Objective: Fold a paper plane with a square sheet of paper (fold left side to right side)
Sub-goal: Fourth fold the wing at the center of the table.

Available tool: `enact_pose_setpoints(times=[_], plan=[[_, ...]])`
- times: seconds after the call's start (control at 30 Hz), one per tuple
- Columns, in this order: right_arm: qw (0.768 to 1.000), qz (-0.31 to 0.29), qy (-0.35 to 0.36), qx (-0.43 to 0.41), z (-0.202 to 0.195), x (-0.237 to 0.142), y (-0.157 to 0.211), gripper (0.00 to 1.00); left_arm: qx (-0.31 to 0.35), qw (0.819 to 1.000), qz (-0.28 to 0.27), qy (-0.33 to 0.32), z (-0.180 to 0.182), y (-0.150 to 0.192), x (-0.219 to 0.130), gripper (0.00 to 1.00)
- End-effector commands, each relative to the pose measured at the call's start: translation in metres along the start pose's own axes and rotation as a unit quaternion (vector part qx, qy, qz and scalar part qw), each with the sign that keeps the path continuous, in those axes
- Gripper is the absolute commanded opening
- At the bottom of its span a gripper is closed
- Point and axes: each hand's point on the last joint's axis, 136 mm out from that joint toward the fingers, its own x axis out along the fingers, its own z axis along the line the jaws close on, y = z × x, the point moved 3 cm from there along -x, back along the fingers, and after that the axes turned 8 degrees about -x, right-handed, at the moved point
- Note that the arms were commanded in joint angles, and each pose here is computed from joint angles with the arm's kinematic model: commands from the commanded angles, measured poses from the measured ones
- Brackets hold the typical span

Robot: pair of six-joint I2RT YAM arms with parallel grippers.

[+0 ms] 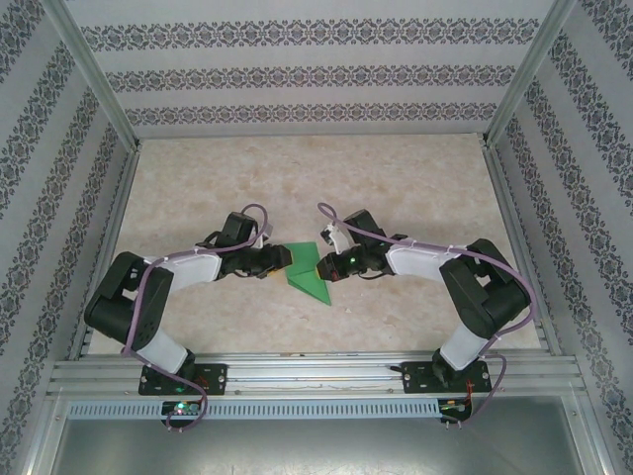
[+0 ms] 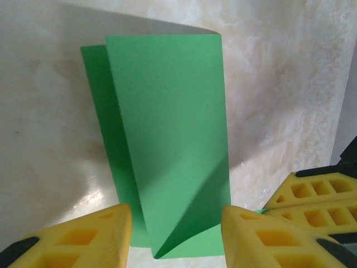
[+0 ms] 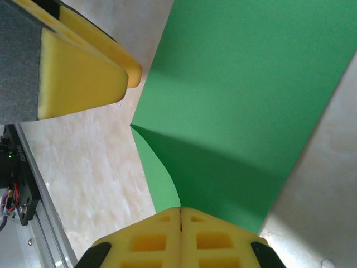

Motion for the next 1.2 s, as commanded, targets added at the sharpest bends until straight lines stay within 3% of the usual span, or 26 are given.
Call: enact_pose_setpoints(times=[0.0,0.5,0.7,0.83,0.97,1.17], plan=[[1.0,-0.016,-0.017,-0.004,0.006,-0.006,-0.003,0.0,0.005,0.999,-0.003,0.036,-0.016,-0.012,0.005,0.46],[0.999,-0.036,-0.013,0.006,0.001,-0.015,-0.003,0.0,0.005,1.0,-0.004,0.016,-0.01,-0.016,0.014,0.46],[0.999,-0.035,-0.013,0.01,0.0,-0.015,-0.001,0.0,0.003,0.999,0.014,0.041,-0.017,-0.014,0.025,0.37],[0.999,-0.035,0.011,0.014,-0.005,-0.017,0.0,0.17,0.014,0.998,0.024,0.051,-0.028,-0.012,0.027,0.31],[0.995,-0.041,0.086,-0.001,-0.01,-0.033,0.001,0.37,0.02,0.998,0.019,0.062,-0.038,-0.013,0.022,0.31],[0.978,-0.017,0.196,-0.067,0.009,-0.047,0.013,0.46,0.019,0.998,0.014,0.064,-0.048,-0.013,0.014,0.3]])
